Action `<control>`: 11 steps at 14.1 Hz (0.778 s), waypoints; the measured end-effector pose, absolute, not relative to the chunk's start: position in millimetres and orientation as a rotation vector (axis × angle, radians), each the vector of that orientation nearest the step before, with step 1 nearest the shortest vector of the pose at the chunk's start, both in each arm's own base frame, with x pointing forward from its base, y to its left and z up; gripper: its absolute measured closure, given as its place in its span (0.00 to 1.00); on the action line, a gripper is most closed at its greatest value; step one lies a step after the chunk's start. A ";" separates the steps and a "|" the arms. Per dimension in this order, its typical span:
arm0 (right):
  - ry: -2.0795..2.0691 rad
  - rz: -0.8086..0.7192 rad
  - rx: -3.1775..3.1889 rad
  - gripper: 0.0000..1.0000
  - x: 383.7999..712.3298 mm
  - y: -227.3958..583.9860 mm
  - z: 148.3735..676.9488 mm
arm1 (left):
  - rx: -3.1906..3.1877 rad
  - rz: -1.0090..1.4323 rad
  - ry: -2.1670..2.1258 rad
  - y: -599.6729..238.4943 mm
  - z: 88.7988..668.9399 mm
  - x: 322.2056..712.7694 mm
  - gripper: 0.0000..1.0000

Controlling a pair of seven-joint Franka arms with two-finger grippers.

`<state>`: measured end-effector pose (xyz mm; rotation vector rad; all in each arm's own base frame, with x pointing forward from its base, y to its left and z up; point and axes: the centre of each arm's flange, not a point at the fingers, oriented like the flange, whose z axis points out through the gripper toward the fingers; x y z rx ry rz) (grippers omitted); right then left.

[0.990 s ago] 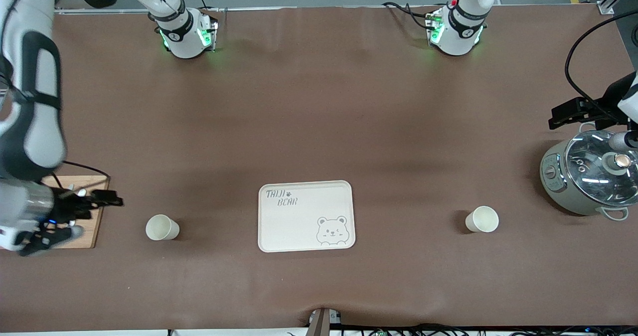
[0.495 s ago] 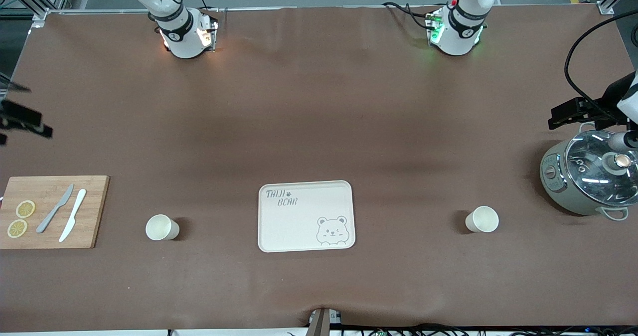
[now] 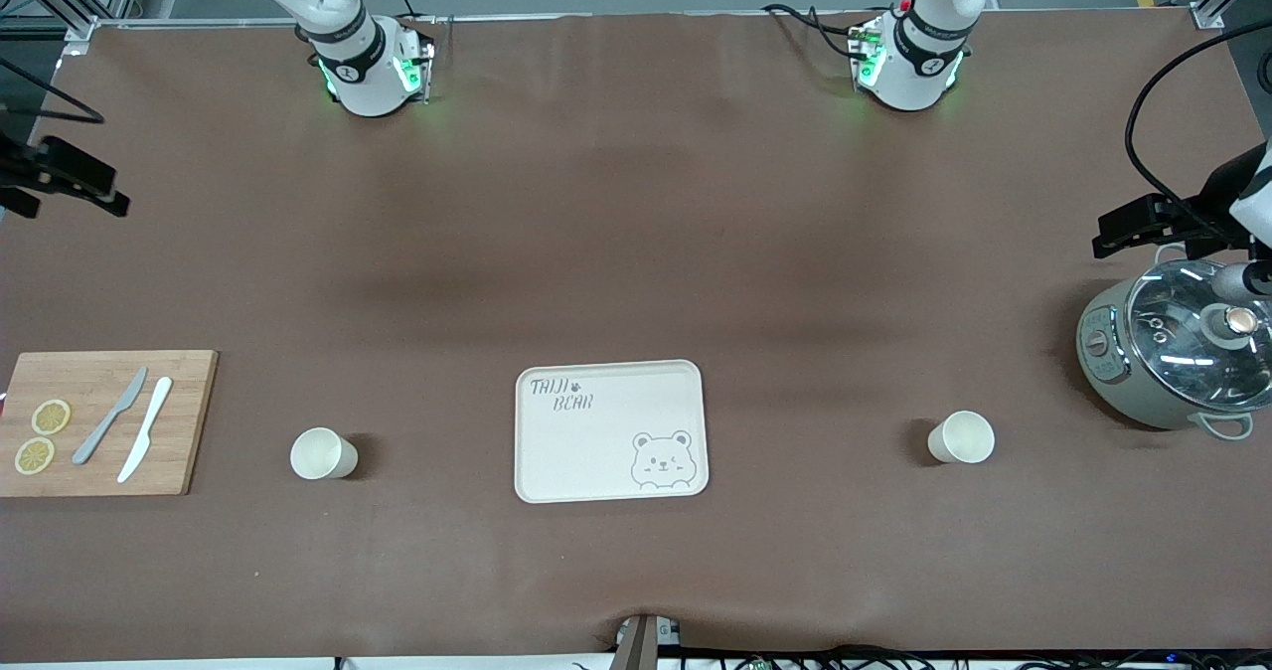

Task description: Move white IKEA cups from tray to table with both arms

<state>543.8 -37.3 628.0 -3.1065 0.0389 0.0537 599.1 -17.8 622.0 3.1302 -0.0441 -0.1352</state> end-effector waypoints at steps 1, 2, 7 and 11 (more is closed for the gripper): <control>0.044 0.063 -3.106 0.00 543.8 -39.0 620.5 | 3.130 -0.135 -0.045 -18.2 622.1 599.1 0.00; 0.045 0.063 -3.106 0.00 544.0 -39.4 618.6 | 3.130 -0.135 -0.046 -18.5 622.0 599.1 0.00; 0.052 0.042 -3.109 0.00 540.3 -41.2 625.7 | 3.130 -0.135 -0.047 -18.7 622.0 599.1 0.00; 0.053 0.040 -3.112 0.00 539.9 -42.0 626.4 | 3.130 -0.099 -0.056 -22.3 624.0 601.6 0.00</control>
